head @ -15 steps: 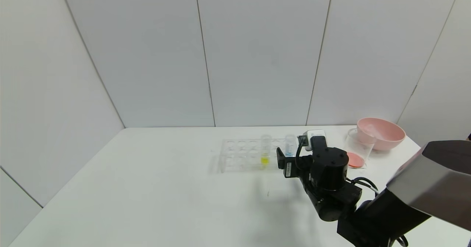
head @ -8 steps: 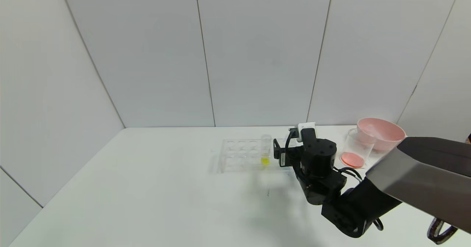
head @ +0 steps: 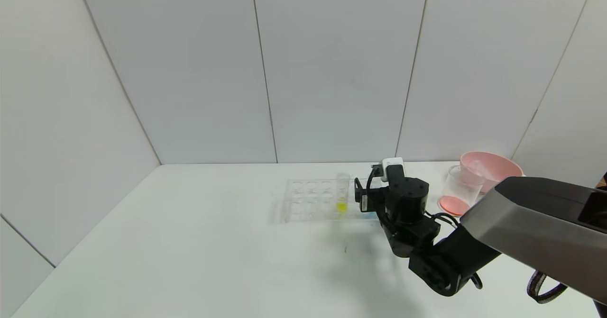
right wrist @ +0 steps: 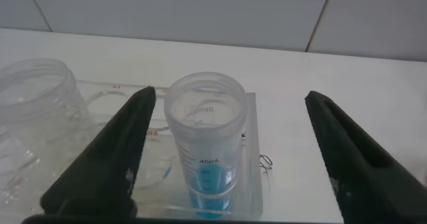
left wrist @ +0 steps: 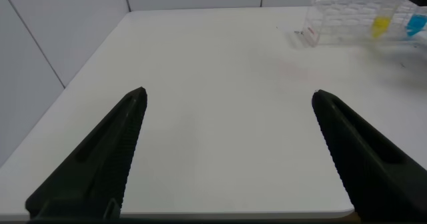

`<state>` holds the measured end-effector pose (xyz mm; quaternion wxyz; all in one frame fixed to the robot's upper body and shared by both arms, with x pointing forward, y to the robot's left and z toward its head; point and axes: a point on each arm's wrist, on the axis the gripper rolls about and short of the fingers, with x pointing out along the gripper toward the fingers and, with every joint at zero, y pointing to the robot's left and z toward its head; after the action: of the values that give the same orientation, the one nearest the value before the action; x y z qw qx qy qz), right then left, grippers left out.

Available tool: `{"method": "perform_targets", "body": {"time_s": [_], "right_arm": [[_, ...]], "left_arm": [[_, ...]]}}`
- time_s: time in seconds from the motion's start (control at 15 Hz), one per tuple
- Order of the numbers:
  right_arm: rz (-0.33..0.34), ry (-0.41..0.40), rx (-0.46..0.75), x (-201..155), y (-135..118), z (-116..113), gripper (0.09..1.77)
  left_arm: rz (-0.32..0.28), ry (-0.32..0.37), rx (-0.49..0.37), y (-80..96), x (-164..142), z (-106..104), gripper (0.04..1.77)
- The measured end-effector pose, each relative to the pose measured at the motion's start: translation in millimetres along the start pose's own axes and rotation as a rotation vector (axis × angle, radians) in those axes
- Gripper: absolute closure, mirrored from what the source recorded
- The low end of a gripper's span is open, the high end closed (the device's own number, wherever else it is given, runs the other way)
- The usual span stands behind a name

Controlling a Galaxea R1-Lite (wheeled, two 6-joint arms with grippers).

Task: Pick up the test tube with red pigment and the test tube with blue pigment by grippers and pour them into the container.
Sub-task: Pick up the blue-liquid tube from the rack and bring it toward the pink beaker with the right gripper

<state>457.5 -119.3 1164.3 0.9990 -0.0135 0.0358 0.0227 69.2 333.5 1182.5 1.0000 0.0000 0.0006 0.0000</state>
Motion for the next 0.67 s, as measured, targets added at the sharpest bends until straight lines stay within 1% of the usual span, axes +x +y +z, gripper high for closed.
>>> {"method": "perform_targets", "body": {"time_s": [0.2,0.4,0.47,0.53,0.67], "right_arm": [[0.001,0.002,0.000,0.3,-1.6,-1.3,0.76],[0.005,0.003,0.000,-0.1,-1.2,-1.3,1.07],[0.009,0.002,0.001,-0.3,-0.9,-0.9,1.25],[0.009,0.003,0.001,-0.6,-1.1,-1.1,1.31],[0.008,0.001,0.002,-0.9,-1.4,-0.1,1.31]], "left_arm": [[0.000,0.000,0.000,0.0,0.0,0.0,0.05],[0.000,0.000,0.000,0.0,0.0,0.0,0.05],[0.000,0.000,0.000,0.0,0.0,0.0,0.05],[0.000,0.000,0.000,0.0,0.0,0.0,0.05],[0.000,0.000,0.000,0.0,0.0,0.0,0.05]]}}
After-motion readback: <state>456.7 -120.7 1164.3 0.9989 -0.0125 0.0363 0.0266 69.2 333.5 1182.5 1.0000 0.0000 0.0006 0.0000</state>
